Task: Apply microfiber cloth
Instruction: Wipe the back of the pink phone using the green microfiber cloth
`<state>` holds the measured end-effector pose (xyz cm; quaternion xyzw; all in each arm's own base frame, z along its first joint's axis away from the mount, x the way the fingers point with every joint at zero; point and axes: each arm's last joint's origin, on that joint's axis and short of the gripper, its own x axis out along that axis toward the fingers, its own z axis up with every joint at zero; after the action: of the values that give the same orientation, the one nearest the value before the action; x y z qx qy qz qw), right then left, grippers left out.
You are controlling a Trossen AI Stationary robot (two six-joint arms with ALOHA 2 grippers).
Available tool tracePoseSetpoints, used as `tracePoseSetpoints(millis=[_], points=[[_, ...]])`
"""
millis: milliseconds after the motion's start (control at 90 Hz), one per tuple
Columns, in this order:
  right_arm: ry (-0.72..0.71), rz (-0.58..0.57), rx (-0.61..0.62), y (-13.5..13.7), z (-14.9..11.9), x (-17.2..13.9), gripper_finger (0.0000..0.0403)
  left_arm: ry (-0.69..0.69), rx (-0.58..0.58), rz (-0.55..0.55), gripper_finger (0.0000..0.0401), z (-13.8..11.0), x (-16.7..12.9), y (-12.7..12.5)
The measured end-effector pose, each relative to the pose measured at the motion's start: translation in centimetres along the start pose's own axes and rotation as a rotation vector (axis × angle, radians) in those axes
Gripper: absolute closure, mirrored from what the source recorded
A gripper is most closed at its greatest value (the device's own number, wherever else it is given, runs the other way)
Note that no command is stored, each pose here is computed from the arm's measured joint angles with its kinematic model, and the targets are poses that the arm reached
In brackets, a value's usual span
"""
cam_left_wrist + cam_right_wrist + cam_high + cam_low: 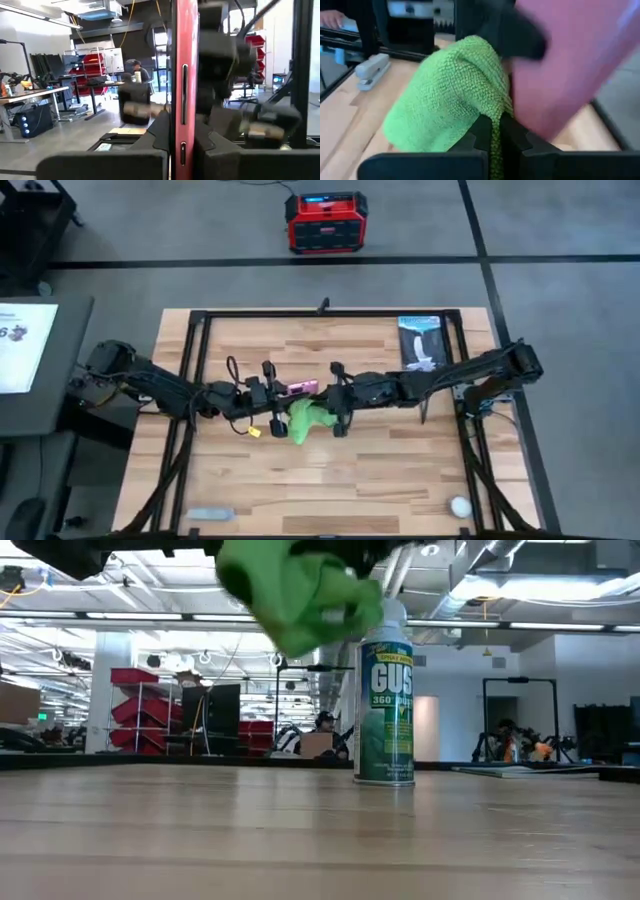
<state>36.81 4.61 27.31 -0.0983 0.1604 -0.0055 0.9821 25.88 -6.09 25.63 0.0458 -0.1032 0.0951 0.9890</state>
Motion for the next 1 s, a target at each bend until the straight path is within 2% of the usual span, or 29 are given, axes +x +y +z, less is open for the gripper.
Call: tracePoseSetpoints(millis=[233, 411, 744, 933, 1000], points=[[-0.002, 0.003, 0.000, -0.3, -0.1, 0.1, 0.0403, -0.003, 0.000, -0.010, 0.0401, 0.1, -0.2, -0.4], [-0.074, -0.019, -0.027, -1.3, 2.0, -2.1, 0.0403, 0.001, -0.003, -0.002, 0.0401, 0.1, -0.2, -0.5], [-0.104, -0.095, -0.068, -2.5, 4.2, -6.1, 0.0403, 0.031, -0.026, 0.023, 0.0401, -1.2, 0.2, -0.8], [-0.100, -0.132, -0.092, -2.1, 4.7, -7.5, 0.0403, 0.043, -0.002, 0.026, 0.0401, -1.7, 0.3, -1.0], [-0.075, -0.194, -0.112, -1.9, 4.9, -8.3, 0.0403, 0.047, 0.014, 0.006, 0.0401, -1.8, 0.0, -1.0]])
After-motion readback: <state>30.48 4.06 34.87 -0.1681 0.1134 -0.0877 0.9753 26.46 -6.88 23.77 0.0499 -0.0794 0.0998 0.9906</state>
